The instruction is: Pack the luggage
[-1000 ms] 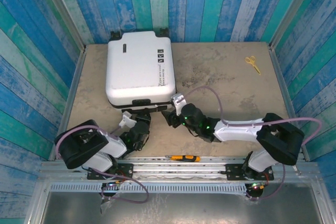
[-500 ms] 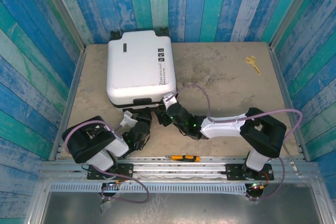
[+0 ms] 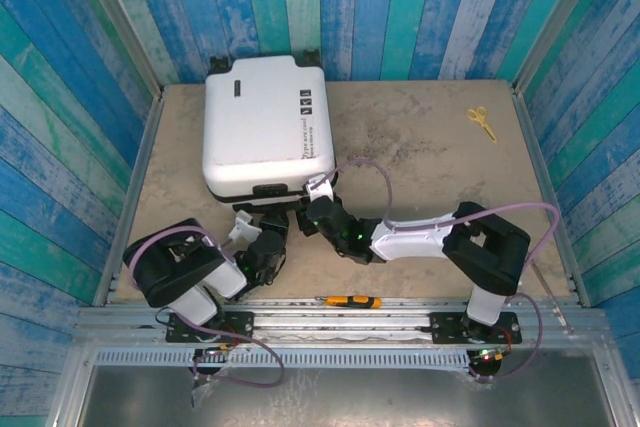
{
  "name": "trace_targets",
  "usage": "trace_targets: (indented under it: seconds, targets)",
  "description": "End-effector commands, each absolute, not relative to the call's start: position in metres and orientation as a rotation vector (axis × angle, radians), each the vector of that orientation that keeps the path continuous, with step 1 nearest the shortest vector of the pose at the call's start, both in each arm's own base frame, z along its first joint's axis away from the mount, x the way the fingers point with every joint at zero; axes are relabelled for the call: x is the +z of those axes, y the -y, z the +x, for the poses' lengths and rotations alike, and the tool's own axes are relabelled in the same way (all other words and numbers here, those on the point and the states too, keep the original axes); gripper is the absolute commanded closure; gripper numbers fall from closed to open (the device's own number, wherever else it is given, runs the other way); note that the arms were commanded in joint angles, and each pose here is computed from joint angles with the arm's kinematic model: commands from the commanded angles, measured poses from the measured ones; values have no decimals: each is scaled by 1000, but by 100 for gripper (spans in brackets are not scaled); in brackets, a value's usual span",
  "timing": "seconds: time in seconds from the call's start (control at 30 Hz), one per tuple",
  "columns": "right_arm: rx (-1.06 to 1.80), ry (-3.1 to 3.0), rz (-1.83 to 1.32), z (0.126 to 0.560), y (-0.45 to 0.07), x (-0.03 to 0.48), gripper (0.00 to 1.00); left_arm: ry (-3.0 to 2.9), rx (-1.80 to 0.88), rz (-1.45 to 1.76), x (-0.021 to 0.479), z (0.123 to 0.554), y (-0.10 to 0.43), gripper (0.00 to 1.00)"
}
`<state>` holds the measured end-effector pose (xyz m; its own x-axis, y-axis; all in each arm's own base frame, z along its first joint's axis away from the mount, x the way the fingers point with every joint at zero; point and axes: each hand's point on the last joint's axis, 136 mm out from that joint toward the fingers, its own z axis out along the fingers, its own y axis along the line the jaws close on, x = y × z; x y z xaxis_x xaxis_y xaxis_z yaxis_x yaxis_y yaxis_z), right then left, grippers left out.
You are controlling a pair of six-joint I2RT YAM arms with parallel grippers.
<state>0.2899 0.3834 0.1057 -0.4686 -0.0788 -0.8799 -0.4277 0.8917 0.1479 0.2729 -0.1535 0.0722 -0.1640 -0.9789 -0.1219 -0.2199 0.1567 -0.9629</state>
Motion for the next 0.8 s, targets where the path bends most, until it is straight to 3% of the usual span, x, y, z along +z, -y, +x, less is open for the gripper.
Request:
trace_targets:
  seconds: [0.0, 0.07, 0.13, 0.23, 0.37, 0.77]
  targets:
    - [354, -2048, -265, 308, -376, 92, 53, -1682, -965, -1057, 56, 267, 157, 100]
    - [331, -2049, -227, 312, -374, 88, 63, -1686, -967, -1062, 53, 267, 157, 100]
    - [325, -2040, -200, 316, -375, 86, 80, -1683, -974, -1071, 51, 267, 157, 100]
    - [343, -2018, -241, 316, -382, 92, 99, -1672, -987, -1082, 50, 267, 156, 100]
    - [331, -2003, -346, 313, -372, 100, 99, -1667, -973, -1090, 49, 264, 151, 100]
    - [317, -2114, -457, 339, -276, 90, 100, -1696, -763, -1069, 54, 255, 120, 100]
